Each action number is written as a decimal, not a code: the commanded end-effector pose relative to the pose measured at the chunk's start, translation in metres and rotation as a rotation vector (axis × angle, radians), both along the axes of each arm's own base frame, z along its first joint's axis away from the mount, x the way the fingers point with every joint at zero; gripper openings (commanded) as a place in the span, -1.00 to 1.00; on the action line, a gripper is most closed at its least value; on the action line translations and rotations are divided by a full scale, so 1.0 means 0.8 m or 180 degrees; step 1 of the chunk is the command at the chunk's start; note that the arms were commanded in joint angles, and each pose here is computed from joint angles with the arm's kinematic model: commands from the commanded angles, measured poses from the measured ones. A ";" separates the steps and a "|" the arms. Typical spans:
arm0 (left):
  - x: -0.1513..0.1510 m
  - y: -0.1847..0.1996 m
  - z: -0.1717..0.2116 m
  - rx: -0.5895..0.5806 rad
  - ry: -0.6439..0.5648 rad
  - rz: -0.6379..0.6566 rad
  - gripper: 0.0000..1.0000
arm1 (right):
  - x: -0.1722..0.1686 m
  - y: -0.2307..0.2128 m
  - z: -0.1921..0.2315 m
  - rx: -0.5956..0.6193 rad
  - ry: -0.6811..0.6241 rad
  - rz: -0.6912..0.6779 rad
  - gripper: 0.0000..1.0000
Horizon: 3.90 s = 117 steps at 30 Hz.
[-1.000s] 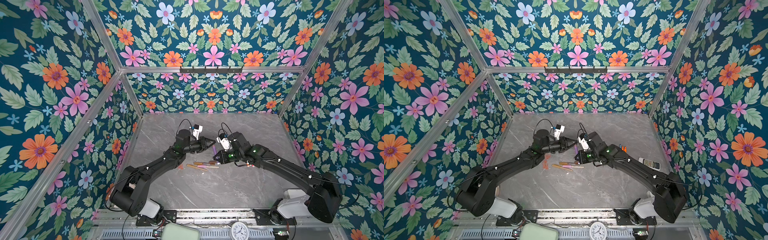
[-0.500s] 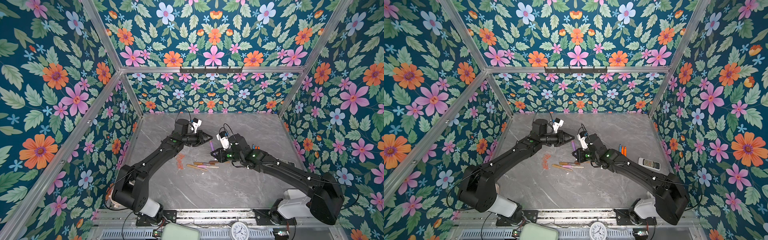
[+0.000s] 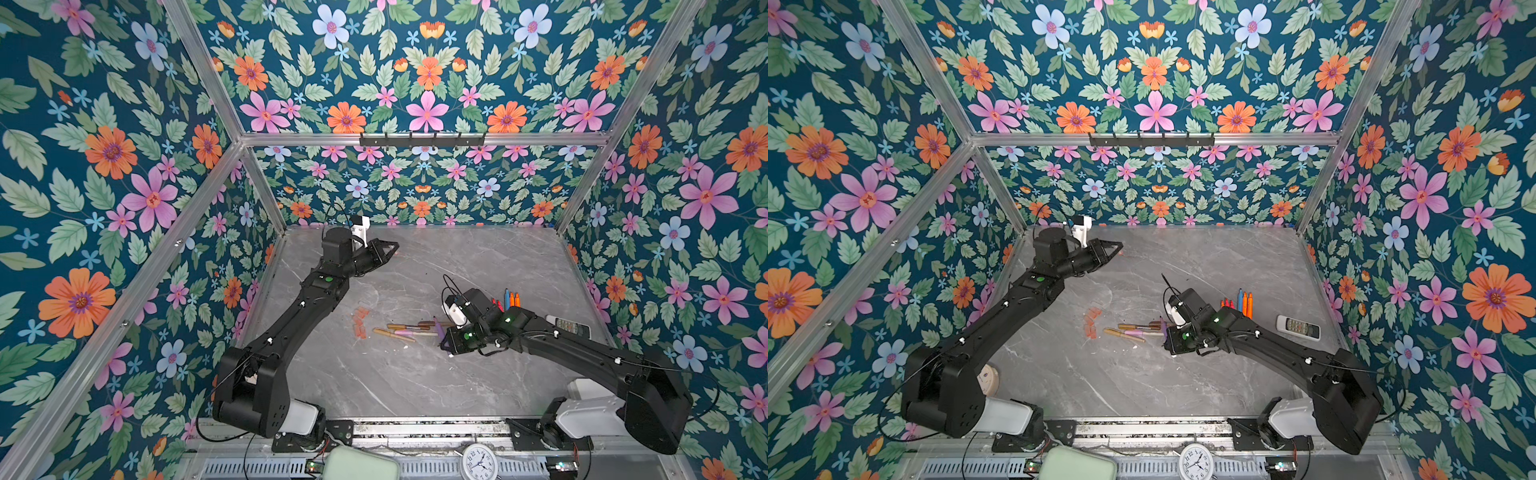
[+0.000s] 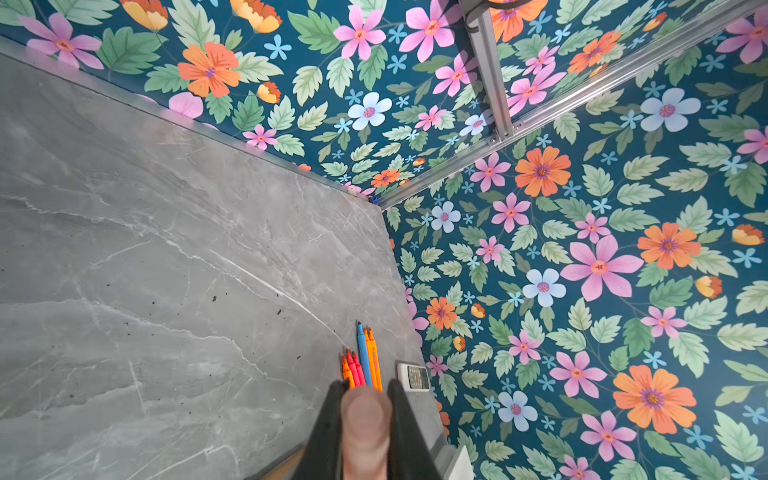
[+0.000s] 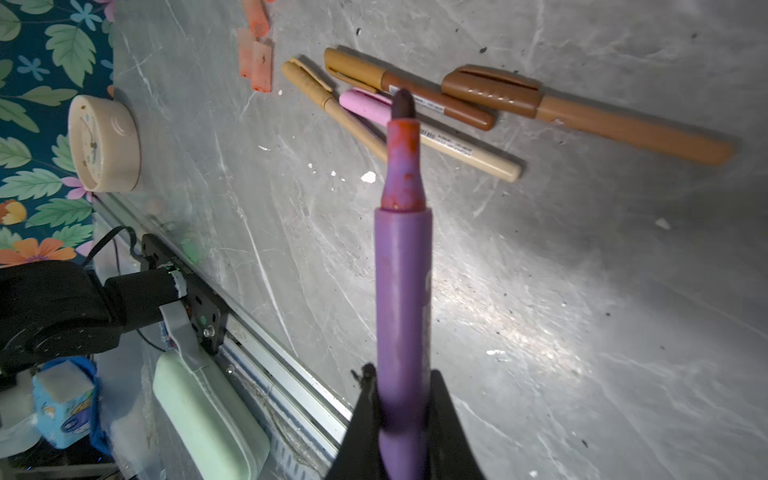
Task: Open the pen caps
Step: 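Carry the purple marker to the row while the left lowers the cap, then lower the purple marker beside the orange highlighter and open the right gripper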
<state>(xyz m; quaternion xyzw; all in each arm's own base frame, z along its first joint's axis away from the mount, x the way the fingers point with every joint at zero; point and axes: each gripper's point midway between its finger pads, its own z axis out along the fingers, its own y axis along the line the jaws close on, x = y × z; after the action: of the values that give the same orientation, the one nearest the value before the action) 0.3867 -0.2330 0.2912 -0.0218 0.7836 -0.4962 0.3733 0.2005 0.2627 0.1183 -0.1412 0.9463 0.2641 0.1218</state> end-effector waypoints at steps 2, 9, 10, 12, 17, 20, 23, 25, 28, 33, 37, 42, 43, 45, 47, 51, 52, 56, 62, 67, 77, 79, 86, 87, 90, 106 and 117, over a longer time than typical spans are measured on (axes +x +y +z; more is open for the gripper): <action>-0.012 0.015 -0.038 0.0228 0.0116 0.0078 -1.00 | 0.018 -0.039 -0.006 -0.0357 -0.0066 -0.0367 -1.00; -0.051 0.040 -0.118 0.0357 0.0480 0.0164 -1.00 | 0.052 -0.089 -0.011 -0.0525 -0.0030 -0.0814 -1.00; -0.057 0.045 -0.129 0.0385 0.0538 0.0189 -1.00 | 0.056 -0.097 -0.013 -0.0633 -0.0067 -0.0854 -1.00; -0.067 0.054 -0.145 0.0412 0.0624 0.0231 -1.00 | 0.067 -0.116 -0.020 -0.0915 -0.0147 -0.0999 -1.00; -0.095 0.079 -0.183 0.0545 0.0864 0.0448 -1.00 | 0.088 -0.141 -0.047 -0.1444 -0.0120 -0.1233 -1.00; -0.114 0.102 -0.214 0.0775 0.1068 0.0647 -1.00 | 0.095 -0.139 -0.062 -0.1496 -0.0076 -0.1270 -1.00; -0.130 0.134 -0.236 0.1103 0.1222 0.0958 -1.00 | 0.099 -0.133 -0.069 -0.1449 -0.0026 -0.1262 -1.00; -0.140 0.161 -0.248 0.1335 0.1328 0.1247 -1.00 | 0.099 -0.129 -0.069 -0.1400 -0.0021 -0.1245 -1.00; -0.151 0.186 -0.262 0.1547 0.1386 0.1484 -1.00 | 0.097 -0.124 -0.067 -0.1287 -0.0043 -0.1203 -1.00; -0.160 0.193 -0.297 0.1625 0.1571 0.1539 -1.00 | 0.087 -0.124 -0.062 -0.1151 -0.0083 -0.1179 -1.00; -0.163 0.192 -0.313 0.1624 0.1601 0.1530 -1.00 | 0.081 -0.130 -0.058 -0.1154 -0.0133 -0.1165 -1.00; -0.161 0.192 -0.324 0.1704 0.1611 0.1472 -1.00 | 0.080 -0.134 -0.057 -0.1190 -0.0163 -0.1159 -1.00; -0.160 0.191 -0.326 0.1708 0.1621 0.1443 -0.97 | 0.080 -0.134 -0.057 -0.1189 -0.0165 -0.1159 -1.00; -0.160 0.189 -0.331 0.1709 0.1637 0.1411 -0.88 | 0.080 -0.134 -0.057 -0.1184 -0.0159 -0.1165 -1.00; -0.160 0.187 -0.336 0.1697 0.1656 0.1389 -0.79 | 0.079 -0.134 -0.058 -0.1180 -0.0157 -0.1169 -1.00; -0.158 0.185 -0.336 0.1663 0.1648 0.1368 -0.54 | 0.079 -0.135 -0.059 -0.1191 -0.0152 -0.1169 -1.00; -0.157 0.184 -0.334 0.1658 0.1637 0.1363 -0.49 | 0.079 -0.135 -0.060 -0.1202 -0.0148 -0.1167 -1.00; -0.155 0.183 -0.331 0.1636 0.1625 0.1351 -0.19 | 0.079 -0.135 -0.061 -0.1209 -0.0140 -0.1161 -1.00; -0.154 0.182 -0.326 0.1632 0.1598 0.1342 0.02 | 0.081 -0.133 -0.061 -0.1203 -0.0136 -0.1160 -1.00; -0.148 0.179 -0.303 0.1540 0.1467 0.1344 0.02 | 0.084 -0.140 -0.066 -0.1305 -0.0085 -0.1180 -1.00; -0.124 0.163 -0.142 0.1298 0.0599 0.1210 0.03 | 0.117 -0.167 -0.082 -0.1565 0.0239 -0.1106 -1.00; -0.125 0.154 -0.096 0.1209 0.0303 0.1087 0.03 | 0.120 -0.176 -0.098 -0.1811 0.0329 -0.1075 -1.00; -0.142 0.155 -0.037 0.1544 -0.0032 0.0831 0.00 | 0.134 -0.195 -0.120 -0.2191 0.0367 -0.1094 -1.00; -0.143 0.160 -0.038 0.1611 -0.0041 0.0869 -0.01 | 0.135 -0.195 -0.121 -0.2198 0.0366 -0.1108 -1.00; -0.148 0.166 -0.045 0.1680 -0.0041 0.0905 -0.01 | 0.138 -0.197 -0.123 -0.2251 0.0369 -0.1119 -1.00; -0.148 0.156 -0.067 0.1550 0.0046 0.0810 -0.03 | 0.142 -0.202 -0.094 -0.2221 0.0172 -0.1206 -0.33; -0.145 0.146 -0.068 0.1393 0.0064 0.0747 -0.03 | 0.132 -0.163 -0.054 -0.1421 -0.0023 -0.1125 -0.37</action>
<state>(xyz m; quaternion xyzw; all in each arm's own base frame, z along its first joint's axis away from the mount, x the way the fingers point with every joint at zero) 0.2668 -0.1107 0.2326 -0.0378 0.8762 -0.2496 0.4105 0.3079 0.1103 0.0637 0.0116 0.9916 -0.0451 0.1207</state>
